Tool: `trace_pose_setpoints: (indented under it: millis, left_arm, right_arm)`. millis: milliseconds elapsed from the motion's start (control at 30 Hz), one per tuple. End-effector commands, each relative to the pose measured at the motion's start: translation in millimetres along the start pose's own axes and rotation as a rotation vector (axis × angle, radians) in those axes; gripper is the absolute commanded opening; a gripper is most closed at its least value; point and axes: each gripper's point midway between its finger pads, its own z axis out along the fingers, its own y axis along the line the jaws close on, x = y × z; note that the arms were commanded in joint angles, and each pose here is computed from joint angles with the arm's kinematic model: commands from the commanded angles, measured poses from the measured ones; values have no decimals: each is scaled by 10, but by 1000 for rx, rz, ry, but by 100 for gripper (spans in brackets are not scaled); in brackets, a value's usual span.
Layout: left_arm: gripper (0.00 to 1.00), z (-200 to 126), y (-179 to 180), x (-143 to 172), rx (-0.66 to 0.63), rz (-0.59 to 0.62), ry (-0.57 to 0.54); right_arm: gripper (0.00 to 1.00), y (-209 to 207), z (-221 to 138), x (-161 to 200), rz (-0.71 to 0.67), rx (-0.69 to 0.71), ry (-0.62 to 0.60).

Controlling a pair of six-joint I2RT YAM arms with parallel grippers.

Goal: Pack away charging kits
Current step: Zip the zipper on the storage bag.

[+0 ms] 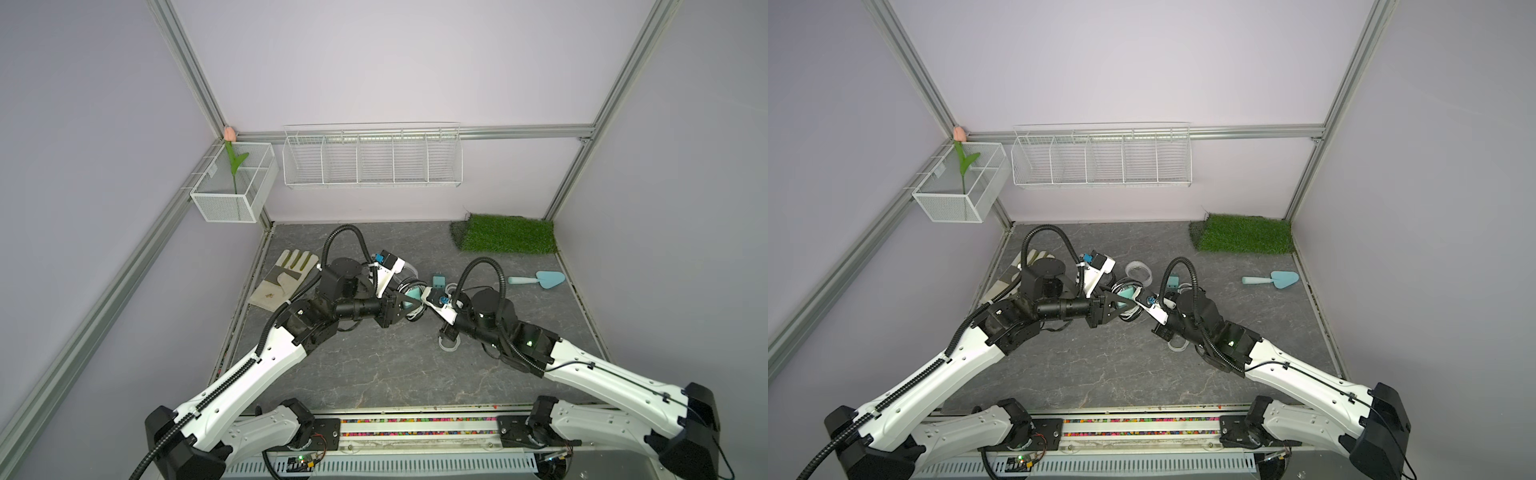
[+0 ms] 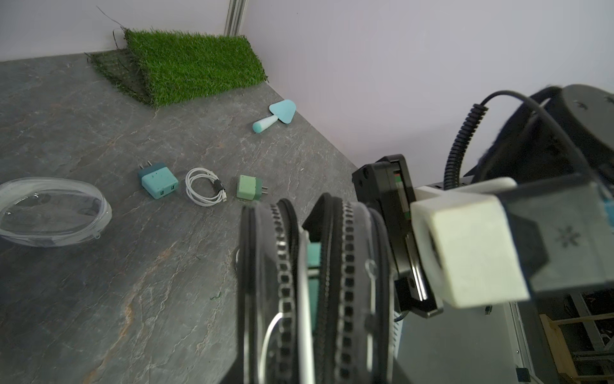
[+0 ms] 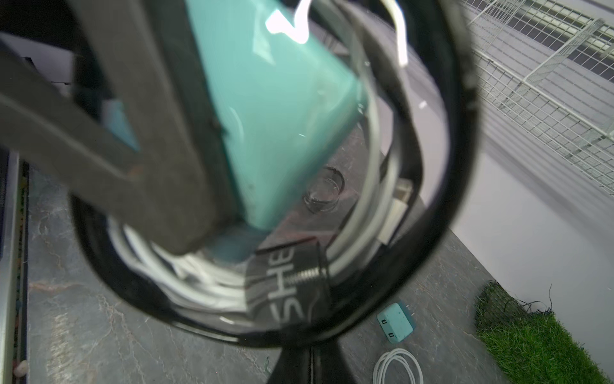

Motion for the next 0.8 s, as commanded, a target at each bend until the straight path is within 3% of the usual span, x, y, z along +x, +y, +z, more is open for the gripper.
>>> trace_pose_setpoints:
  millis: [0,233,467,767]
  left_arm:
    - [0,40,-46,92,30,7,63]
    - [0,-68,-26,223,2,-14,53]
    - [0,-22,-59,272,44,-26,62]
    - [0,48,-44,303,56,-37,85]
  right_arm:
    - [6,-194,-84,-280,-28,86,-117]
    - [6,-490,-195,-249,2,148,-123]
    - [6,-367,-163,-314,1,56,-112]
    - [6,-370,-256,-295,8,65,-117]
